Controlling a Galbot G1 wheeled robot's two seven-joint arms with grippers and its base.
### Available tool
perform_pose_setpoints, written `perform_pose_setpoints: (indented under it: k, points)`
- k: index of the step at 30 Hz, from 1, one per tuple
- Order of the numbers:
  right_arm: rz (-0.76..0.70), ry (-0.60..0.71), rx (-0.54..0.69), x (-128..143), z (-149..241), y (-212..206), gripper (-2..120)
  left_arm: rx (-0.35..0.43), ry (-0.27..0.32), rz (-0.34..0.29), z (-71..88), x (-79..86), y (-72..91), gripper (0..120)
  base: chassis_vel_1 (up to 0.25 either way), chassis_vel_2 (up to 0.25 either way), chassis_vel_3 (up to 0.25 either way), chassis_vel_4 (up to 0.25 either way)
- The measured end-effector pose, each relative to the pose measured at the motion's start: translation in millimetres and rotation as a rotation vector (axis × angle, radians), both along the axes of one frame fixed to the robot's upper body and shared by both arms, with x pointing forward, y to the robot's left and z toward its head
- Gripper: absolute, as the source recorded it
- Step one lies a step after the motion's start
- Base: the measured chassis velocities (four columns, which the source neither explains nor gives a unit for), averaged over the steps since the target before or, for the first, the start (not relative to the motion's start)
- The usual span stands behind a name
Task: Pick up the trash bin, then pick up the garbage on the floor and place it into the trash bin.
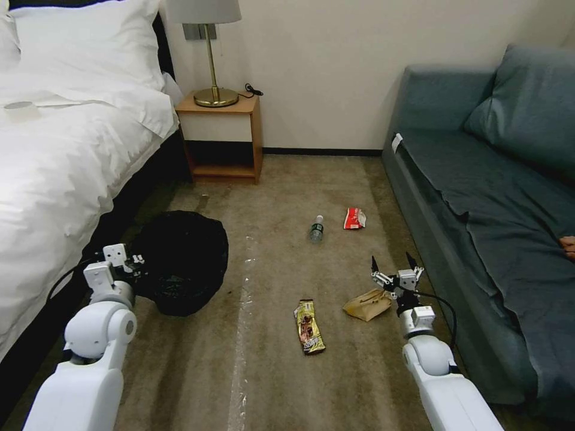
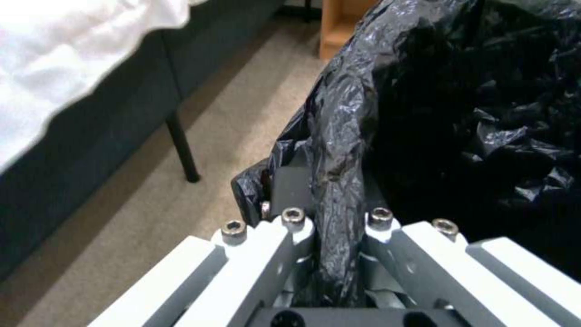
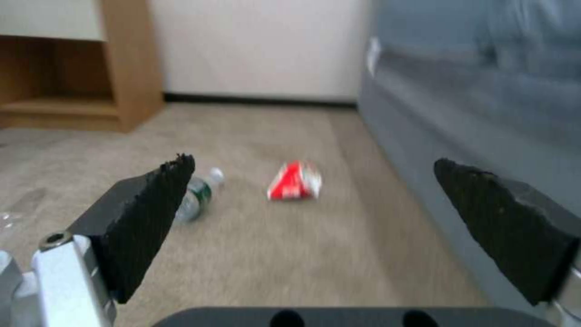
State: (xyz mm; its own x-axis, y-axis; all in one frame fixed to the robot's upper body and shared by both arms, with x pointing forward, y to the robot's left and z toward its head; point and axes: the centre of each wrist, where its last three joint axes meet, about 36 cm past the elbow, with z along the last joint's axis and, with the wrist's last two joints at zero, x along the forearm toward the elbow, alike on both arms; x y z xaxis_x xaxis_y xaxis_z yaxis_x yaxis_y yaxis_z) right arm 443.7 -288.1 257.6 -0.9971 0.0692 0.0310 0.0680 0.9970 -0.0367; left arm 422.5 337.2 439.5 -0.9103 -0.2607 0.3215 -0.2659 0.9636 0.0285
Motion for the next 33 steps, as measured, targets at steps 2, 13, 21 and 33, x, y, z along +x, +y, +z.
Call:
perform_pose_setpoints:
  k: [2,13,21,33]
  points:
    - [-0.034,0.045,0.053,8.2,1.7,9.9,100,-0.003,0.005,0.000,-4.1,0.5,-1.5,3,0.000,0.000,0.000,0.000]
    - [-0.189,0.327,0.238,55.6,-4.8,51.8,100,0.000,0.015,-0.006,-18.8,7.1,-7.0,3,0.000,0.000,0.000,0.000]
    - [-0.311,0.484,0.305,94.4,-7.0,72.0,100,-0.003,0.021,-0.006,-27.5,9.5,-5.1,3,0.000,0.000,0.000,0.000]
    - [-0.431,0.655,0.259,104.5,2.3,87.6,100,0.003,0.015,-0.008,-26.0,7.5,-1.9,3,0.000,0.000,0.000,0.000]
